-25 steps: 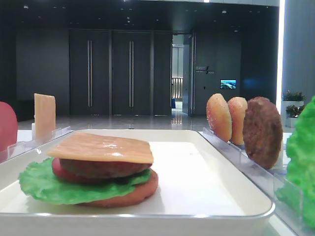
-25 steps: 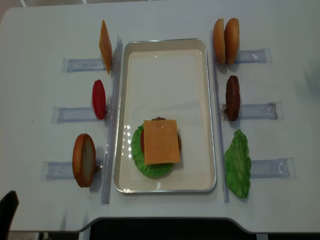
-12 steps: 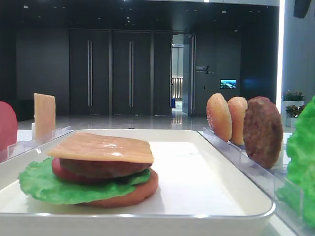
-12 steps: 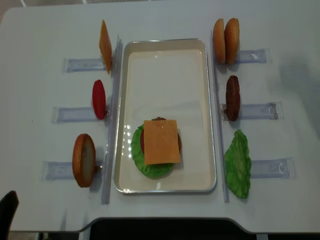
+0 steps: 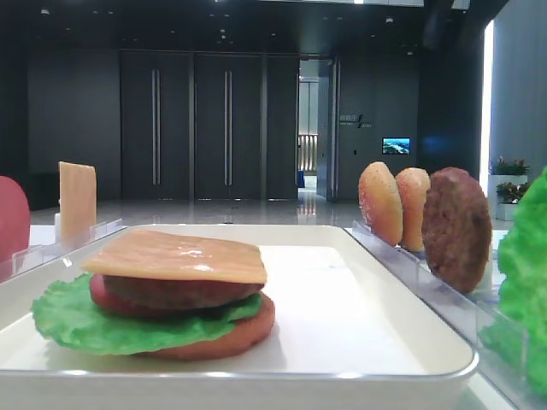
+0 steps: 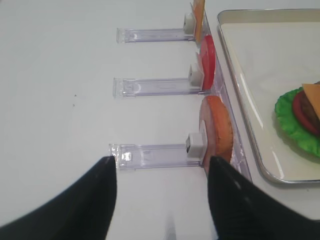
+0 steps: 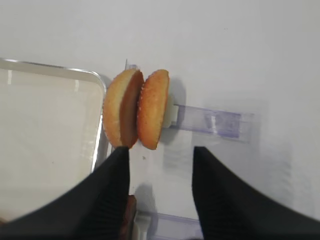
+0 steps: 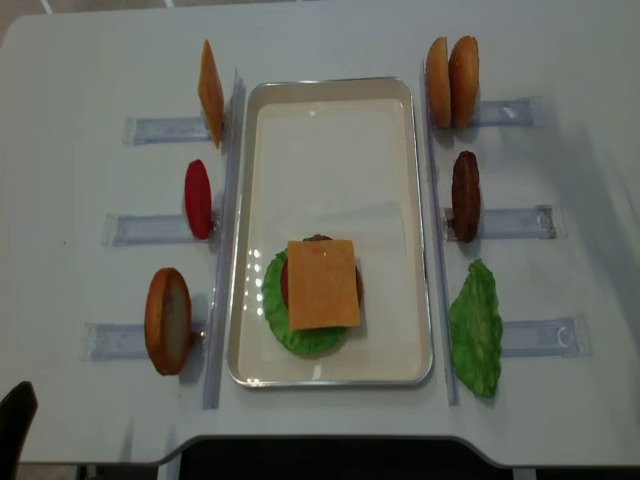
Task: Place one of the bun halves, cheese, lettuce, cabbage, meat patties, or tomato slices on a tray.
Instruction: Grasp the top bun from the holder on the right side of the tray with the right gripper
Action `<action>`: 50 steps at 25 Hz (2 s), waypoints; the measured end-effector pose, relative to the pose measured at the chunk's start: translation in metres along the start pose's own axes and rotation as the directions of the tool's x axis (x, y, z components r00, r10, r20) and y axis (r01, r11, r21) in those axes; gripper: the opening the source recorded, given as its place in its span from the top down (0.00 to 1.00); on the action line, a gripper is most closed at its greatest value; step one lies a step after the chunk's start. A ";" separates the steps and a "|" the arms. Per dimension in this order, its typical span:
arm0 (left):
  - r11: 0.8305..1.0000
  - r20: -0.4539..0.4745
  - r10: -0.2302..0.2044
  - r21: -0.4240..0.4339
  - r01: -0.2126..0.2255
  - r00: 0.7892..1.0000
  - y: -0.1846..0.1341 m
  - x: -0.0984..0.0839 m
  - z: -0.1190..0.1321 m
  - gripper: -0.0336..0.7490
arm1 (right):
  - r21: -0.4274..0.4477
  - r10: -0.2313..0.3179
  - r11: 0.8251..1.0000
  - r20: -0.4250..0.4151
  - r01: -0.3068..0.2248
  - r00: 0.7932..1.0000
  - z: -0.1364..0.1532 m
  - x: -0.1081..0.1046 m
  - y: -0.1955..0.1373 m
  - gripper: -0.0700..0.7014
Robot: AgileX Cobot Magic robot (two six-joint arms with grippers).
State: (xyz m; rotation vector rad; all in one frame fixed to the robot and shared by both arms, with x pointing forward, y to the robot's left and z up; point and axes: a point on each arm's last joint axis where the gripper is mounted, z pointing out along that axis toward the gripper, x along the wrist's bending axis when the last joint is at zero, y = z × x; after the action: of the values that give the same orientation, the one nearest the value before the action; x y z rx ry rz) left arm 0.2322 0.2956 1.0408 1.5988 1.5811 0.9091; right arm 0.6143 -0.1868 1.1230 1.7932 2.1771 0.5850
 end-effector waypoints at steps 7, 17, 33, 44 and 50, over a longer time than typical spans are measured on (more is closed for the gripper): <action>1.000 0.000 0.000 0.000 0.000 1.000 0.000 0.000 0.000 0.39 | 0.036 0.023 0.999 -0.008 -0.023 1.000 0.019 0.011 0.003 0.53; 1.000 0.000 0.000 0.000 0.000 1.000 0.000 0.000 0.000 0.39 | -0.022 0.046 0.999 -0.031 -0.047 0.998 0.021 0.031 0.006 0.49; 1.000 0.000 0.000 0.000 0.000 1.000 0.000 0.000 0.000 0.39 | -0.019 -0.049 0.999 -0.016 0.049 0.999 0.060 0.066 0.004 0.41; 1.000 0.000 0.000 0.000 0.000 1.000 0.000 0.000 0.000 0.39 | 0.021 -0.065 0.998 0.009 0.065 0.998 0.091 0.066 0.002 0.41; 1.000 0.003 -0.001 0.000 0.001 1.000 0.000 0.000 0.000 0.39 | 0.049 -0.061 0.997 0.017 0.060 0.998 0.105 0.064 0.000 0.41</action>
State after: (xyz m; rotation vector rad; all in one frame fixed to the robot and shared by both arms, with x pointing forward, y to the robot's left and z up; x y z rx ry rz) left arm 0.2322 0.2953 1.0409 1.5980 1.5800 0.9060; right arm 0.6478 -0.1097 1.0339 1.7418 2.2429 0.5042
